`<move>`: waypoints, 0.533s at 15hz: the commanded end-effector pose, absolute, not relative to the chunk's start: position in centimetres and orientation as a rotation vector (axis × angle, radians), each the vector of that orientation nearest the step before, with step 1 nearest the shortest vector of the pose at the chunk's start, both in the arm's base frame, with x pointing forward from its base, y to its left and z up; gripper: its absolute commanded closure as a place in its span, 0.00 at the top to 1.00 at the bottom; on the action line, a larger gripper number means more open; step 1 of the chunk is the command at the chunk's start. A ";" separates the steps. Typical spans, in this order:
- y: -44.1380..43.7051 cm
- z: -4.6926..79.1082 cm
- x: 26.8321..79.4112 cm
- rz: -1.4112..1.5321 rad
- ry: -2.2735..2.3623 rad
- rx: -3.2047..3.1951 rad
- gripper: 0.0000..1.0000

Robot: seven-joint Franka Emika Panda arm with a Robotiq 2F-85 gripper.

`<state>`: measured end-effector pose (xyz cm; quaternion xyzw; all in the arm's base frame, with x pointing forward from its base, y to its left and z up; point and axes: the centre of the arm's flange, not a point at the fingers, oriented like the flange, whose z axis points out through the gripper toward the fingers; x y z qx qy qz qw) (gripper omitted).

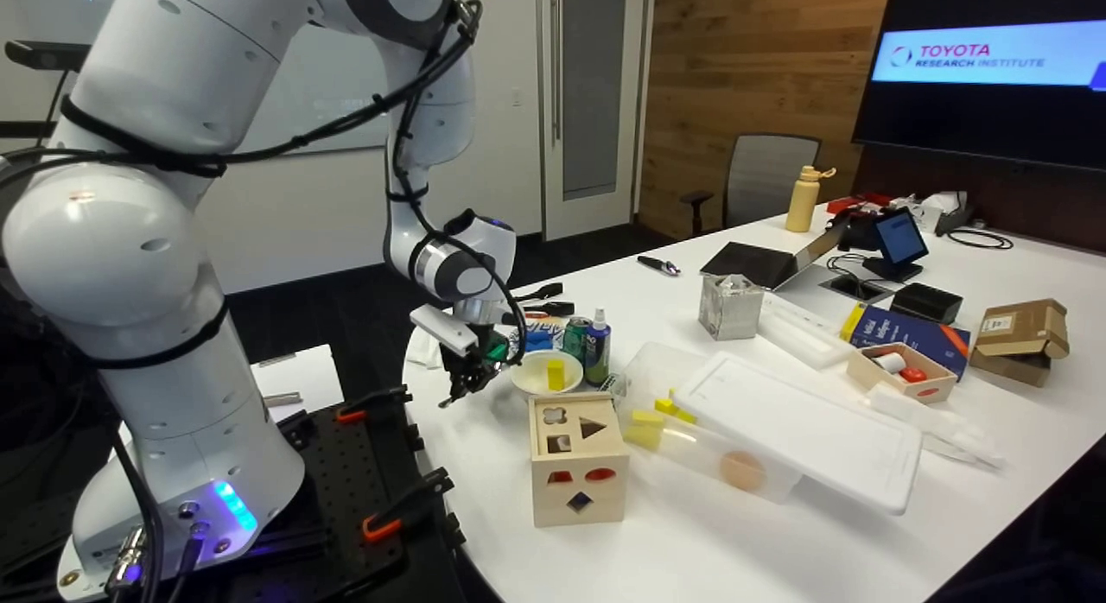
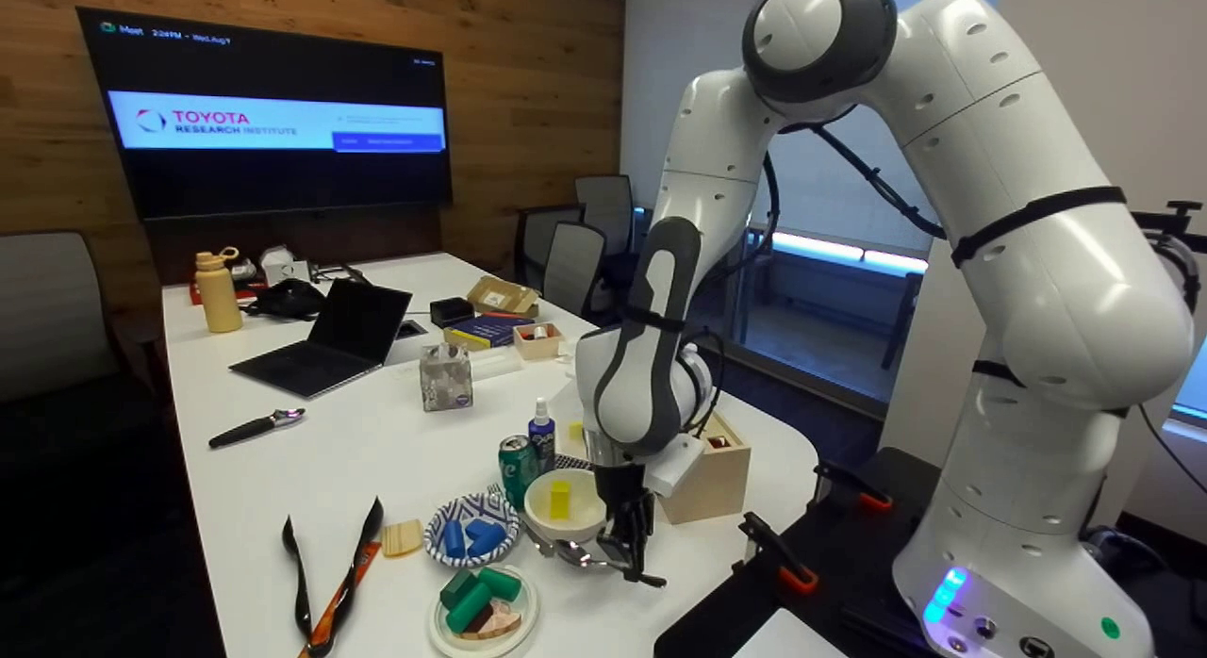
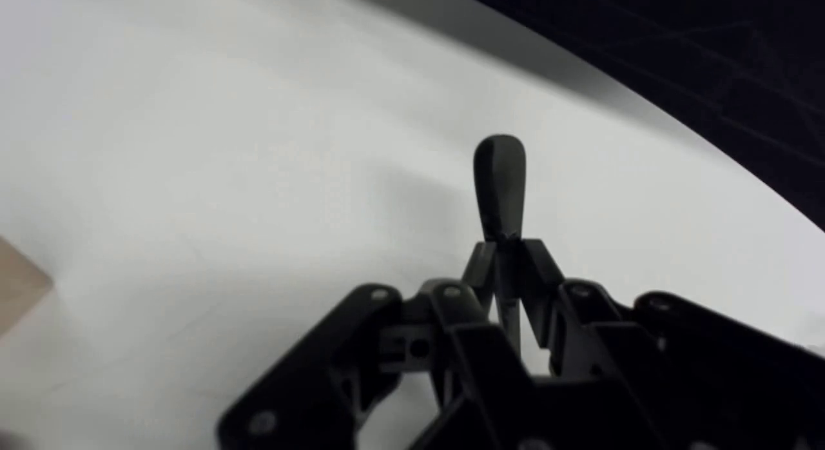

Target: Use the spoon to stir the bowl

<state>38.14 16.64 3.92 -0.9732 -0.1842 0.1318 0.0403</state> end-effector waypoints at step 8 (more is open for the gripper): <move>15.7 8.7 50.7 0.738 -0.379 -3.267 0.04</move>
